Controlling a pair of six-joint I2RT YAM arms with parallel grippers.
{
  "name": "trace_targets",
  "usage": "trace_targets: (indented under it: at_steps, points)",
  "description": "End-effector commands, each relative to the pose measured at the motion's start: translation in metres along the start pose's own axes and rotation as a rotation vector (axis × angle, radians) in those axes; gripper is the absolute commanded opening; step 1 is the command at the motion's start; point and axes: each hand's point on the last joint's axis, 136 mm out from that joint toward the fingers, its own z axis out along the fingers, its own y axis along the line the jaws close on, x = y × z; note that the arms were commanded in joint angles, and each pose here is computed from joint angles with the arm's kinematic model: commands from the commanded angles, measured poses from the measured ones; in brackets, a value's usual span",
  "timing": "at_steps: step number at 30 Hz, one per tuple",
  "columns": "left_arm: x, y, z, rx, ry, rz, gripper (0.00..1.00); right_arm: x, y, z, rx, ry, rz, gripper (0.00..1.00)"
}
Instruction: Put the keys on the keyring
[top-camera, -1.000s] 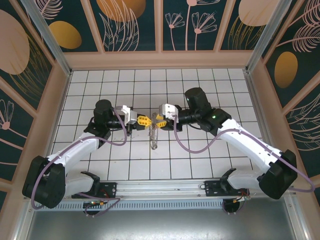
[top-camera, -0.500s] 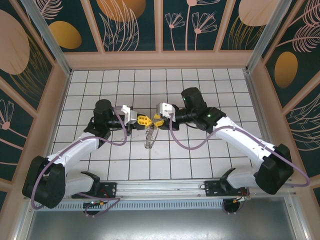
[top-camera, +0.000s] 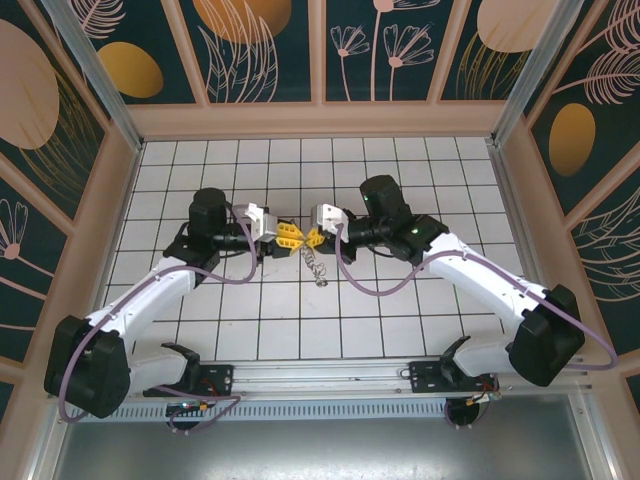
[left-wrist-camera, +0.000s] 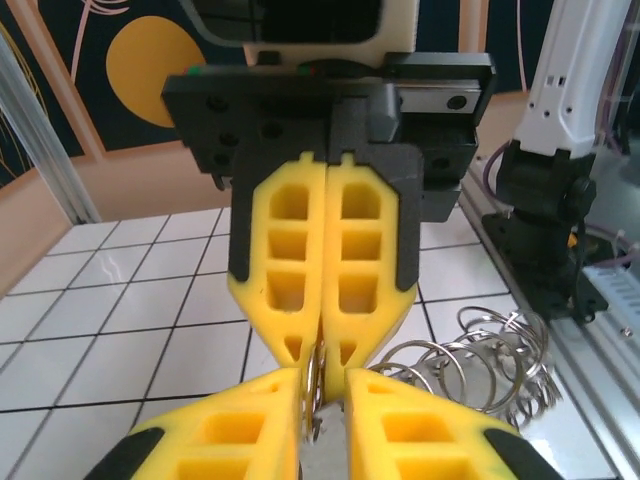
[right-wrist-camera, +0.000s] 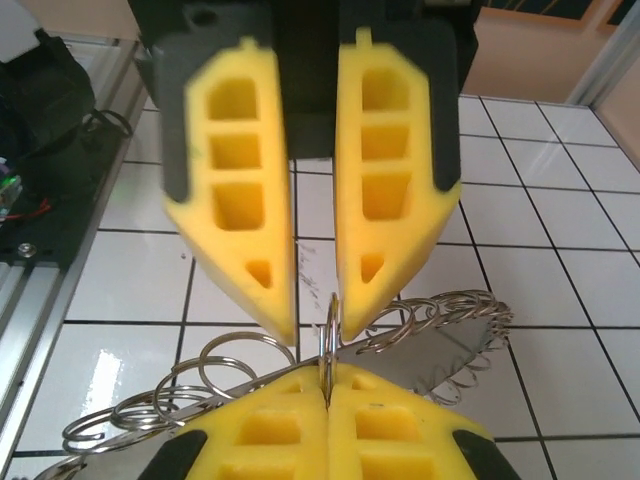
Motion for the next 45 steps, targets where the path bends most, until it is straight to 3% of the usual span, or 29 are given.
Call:
trace_targets:
  at_steps: [1,10,15,19,31,37,40,43,45]
  points:
    - [0.005,-0.005,-0.003,-0.009,0.058,0.008,0.24,-0.013,-0.011,0.003,0.044,0.0,0.001,0.0]
    - [0.01,0.005,-0.001,-0.033,0.103,-0.024,0.21,-0.006,-0.013,0.011,0.061,0.066,0.016,0.0]
    - [0.011,0.007,-0.002,-0.044,0.118,-0.018,0.07,-0.007,-0.01,0.012,0.057,0.064,0.01,0.0]
    - [0.016,0.006,-0.001,-0.03,0.14,-0.026,0.16,-0.009,-0.009,0.013,0.056,0.054,0.011,0.0]
    - [0.027,0.008,0.002,-0.011,0.212,-0.019,0.12,-0.014,-0.005,0.015,0.034,0.034,0.014,0.0]
    - [0.011,0.005,0.004,0.024,0.146,-0.013,0.0,-0.011,-0.005,0.02,0.034,0.047,0.01,0.0]
    - [0.003,0.003,0.006,0.046,0.106,-0.018,0.0,-0.009,-0.004,0.02,0.035,0.046,0.007,0.0]
    - [-0.009,-0.006,0.006,0.099,0.038,0.001,0.0,-0.004,0.0,0.013,0.025,0.032,-0.007,0.21]
    - [-0.017,-0.011,0.005,0.123,-0.014,0.017,0.0,-0.001,0.002,0.006,0.015,0.012,0.0,0.29]
